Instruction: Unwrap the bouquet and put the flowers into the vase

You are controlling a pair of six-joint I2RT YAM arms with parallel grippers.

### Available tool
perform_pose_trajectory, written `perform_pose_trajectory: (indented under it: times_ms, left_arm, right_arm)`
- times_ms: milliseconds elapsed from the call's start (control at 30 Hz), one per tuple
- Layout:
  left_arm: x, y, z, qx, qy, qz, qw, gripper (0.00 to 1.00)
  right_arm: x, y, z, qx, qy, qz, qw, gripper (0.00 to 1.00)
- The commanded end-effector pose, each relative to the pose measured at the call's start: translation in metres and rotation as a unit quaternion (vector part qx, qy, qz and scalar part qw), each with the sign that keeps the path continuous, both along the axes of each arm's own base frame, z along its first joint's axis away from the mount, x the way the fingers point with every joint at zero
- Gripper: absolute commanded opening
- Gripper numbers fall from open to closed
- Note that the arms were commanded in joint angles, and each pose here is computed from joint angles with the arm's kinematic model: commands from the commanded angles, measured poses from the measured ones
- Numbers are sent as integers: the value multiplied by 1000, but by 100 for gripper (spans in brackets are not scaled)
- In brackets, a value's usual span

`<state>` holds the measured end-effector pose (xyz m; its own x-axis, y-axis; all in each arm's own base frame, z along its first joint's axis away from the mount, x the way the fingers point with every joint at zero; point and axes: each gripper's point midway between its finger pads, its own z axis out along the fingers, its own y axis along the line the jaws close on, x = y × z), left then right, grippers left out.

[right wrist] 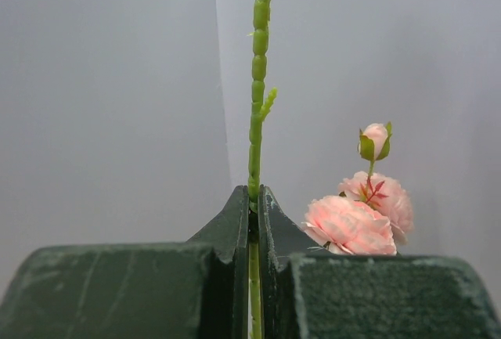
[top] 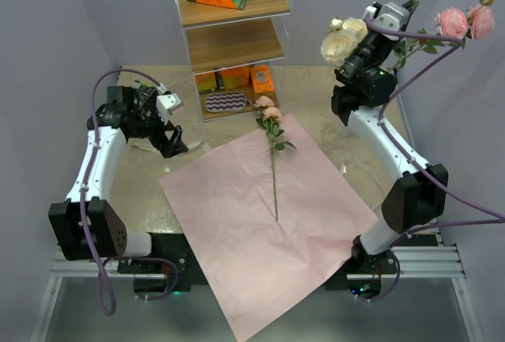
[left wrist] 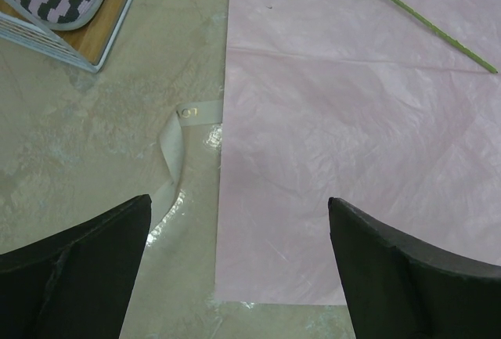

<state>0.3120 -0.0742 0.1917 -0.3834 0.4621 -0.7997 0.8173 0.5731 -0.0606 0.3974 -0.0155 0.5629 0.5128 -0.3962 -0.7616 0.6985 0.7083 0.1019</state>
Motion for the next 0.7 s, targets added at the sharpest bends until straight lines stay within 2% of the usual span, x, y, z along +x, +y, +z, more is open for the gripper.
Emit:
perform_pose_trajectory:
  times_ms: [0, 300, 667]
  left_arm:
    - [15, -2, 23, -13, -31, -19, 999, 99]
    - [24, -3, 32, -26, 3, -39, 999, 100]
    - [25, -2, 33, -26, 14, -33, 999, 99]
  right_arm:
    - [-34, -17, 20, 20, -124, -17, 992, 0]
    - [-34, -34, 1, 51, -167, -30, 984, 0]
    - [-24, -42, -30, 69, -181, -18, 981, 0]
